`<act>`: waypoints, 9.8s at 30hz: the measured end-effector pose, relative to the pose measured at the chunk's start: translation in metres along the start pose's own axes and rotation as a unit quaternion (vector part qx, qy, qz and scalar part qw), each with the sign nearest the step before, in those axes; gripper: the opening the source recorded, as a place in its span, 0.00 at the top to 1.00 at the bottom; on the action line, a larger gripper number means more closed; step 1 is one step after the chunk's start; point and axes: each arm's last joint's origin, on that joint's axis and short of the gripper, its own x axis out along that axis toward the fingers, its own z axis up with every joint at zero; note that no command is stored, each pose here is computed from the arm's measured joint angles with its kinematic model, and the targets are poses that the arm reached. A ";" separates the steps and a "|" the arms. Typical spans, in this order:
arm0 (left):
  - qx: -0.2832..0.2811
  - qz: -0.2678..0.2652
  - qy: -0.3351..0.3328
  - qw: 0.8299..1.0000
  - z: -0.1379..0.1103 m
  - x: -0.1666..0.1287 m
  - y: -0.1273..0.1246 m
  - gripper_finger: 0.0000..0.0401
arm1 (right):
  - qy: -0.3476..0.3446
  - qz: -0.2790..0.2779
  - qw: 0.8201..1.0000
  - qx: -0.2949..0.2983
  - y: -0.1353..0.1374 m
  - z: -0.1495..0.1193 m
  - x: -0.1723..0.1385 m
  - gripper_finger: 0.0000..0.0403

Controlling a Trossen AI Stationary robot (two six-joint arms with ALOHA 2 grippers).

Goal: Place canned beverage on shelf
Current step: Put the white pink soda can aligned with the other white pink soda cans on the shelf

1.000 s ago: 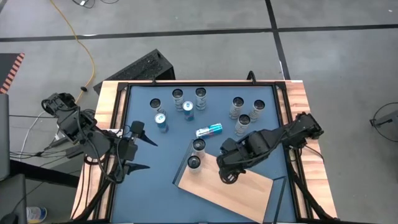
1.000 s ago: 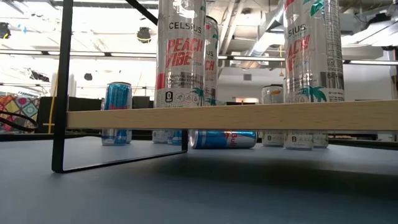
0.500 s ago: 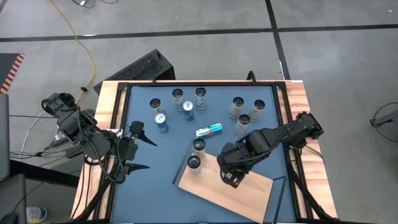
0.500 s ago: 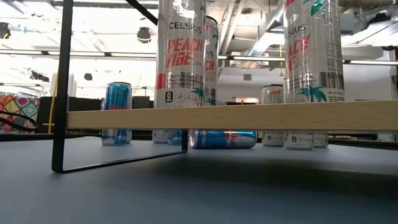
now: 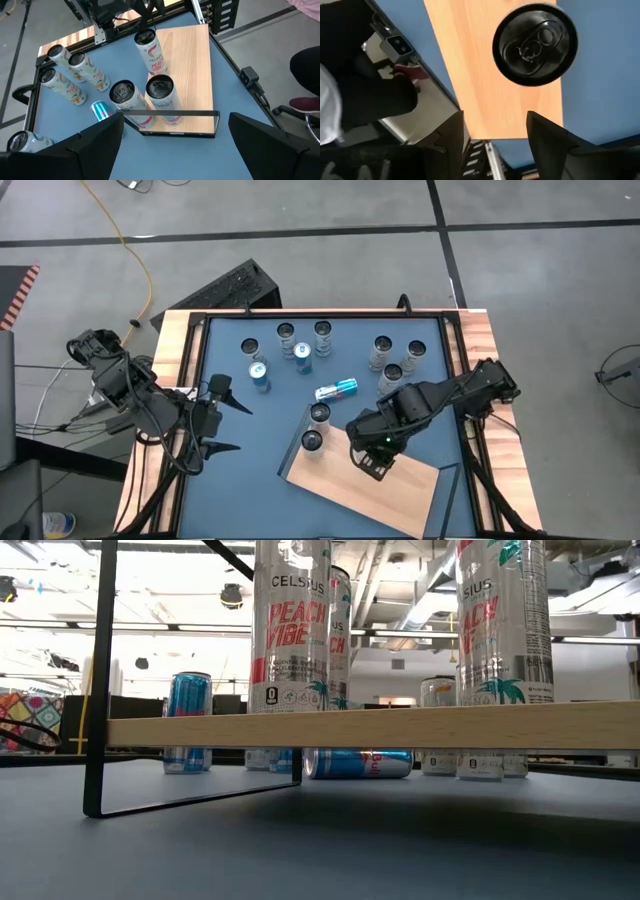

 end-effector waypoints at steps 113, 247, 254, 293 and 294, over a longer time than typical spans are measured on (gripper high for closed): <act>-0.006 0.006 0.030 1.000 -0.006 0.000 0.001 0.13 | -0.118 -0.135 0.984 -0.007 -0.005 0.016 0.030 0.34; 0.020 0.023 0.054 0.998 -0.005 0.020 -0.010 0.13 | -0.227 -0.017 0.916 -0.332 0.058 0.034 0.056 0.36; 0.020 0.023 0.054 0.998 -0.005 0.020 -0.010 0.13 | -0.221 0.007 0.920 -0.323 0.061 0.033 0.055 0.32; 0.032 0.036 0.046 0.998 -0.006 0.013 -0.021 0.13 | -0.322 -0.071 0.943 -0.052 0.062 -0.068 0.099 0.30; 0.030 0.048 0.043 0.997 -0.006 0.012 -0.022 0.13 | -0.360 -0.058 0.930 -0.044 0.064 -0.071 0.102 0.32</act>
